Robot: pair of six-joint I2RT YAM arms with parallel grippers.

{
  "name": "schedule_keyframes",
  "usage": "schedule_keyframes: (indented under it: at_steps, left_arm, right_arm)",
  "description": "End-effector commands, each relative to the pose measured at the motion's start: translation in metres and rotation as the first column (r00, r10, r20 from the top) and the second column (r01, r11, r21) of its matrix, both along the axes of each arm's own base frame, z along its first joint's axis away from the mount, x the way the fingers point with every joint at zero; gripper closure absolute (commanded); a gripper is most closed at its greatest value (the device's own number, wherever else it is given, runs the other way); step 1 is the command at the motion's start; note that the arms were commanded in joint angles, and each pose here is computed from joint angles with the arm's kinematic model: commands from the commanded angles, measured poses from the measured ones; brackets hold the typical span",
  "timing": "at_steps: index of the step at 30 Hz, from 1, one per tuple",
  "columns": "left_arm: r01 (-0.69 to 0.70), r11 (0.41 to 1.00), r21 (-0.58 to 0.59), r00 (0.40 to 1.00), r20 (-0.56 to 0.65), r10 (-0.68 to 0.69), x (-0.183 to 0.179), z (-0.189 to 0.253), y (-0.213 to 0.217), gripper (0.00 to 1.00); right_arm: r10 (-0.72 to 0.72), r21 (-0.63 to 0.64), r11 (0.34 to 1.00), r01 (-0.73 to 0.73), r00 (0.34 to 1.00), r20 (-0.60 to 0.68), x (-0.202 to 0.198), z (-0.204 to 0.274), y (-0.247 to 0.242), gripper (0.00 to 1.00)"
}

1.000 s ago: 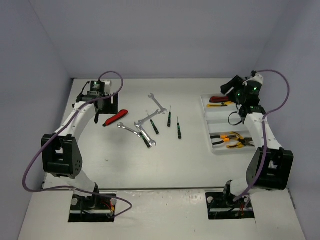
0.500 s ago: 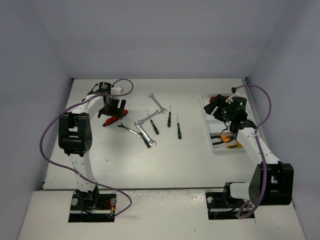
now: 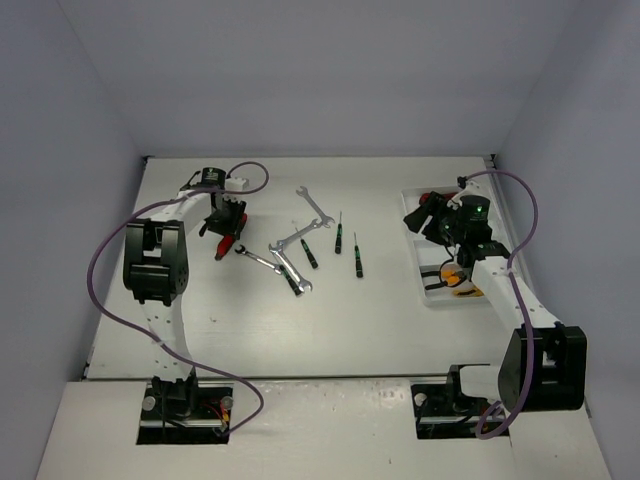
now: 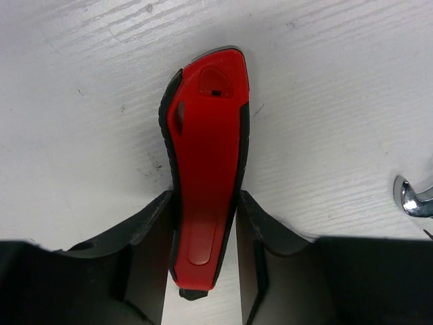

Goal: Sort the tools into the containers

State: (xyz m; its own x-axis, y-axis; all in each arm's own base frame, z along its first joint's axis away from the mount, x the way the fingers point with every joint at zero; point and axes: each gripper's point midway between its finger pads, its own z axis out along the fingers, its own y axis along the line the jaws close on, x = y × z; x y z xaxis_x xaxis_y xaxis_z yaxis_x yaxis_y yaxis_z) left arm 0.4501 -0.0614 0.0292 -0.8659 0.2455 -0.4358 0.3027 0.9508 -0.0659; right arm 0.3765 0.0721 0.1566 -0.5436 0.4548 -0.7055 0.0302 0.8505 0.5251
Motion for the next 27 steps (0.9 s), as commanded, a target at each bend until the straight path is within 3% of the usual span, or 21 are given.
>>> schedule_keyframes:
  at_steps: [1, 9, 13, 19, 27]
  left_arm:
    - [0.005, 0.999, -0.044, 0.998, 0.07, -0.002, 0.01, 0.021, -0.006, 0.75]
    - [0.036, 0.992, -0.12, 0.986, 0.164, -0.016, 0.009, 0.071, -0.03, 0.99]
    - [0.044, 0.981, -0.19, 0.965, 0.262, 0.007, 0.0, 0.119, -0.06, 1.0]
    - [0.102, 0.951, -0.292, 0.934, 0.356, 0.009, -0.045, 0.173, -0.124, 1.0]
    - [0.164, 0.897, -0.41, 0.917, 0.399, 0.015, -0.106, 0.198, -0.189, 1.0]
  right_arm:
    - [0.039, -0.005, 0.999, -0.039, 0.996, 0.078, 0.008, 0.017, 0.005, 0.39]
    - [0.099, 0.017, 0.995, -0.1, 0.991, 0.085, 0.009, 0.023, 0.02, 0.39]
    - [0.148, 0.036, 0.988, -0.152, 0.983, 0.106, 0.007, 0.036, 0.048, 0.39]
    - [0.239, 0.053, 0.966, -0.252, 0.955, 0.177, -0.001, 0.066, 0.114, 0.35]
    - [0.312, 0.104, 0.928, -0.357, 0.899, 0.306, -0.02, 0.116, 0.195, 0.34]
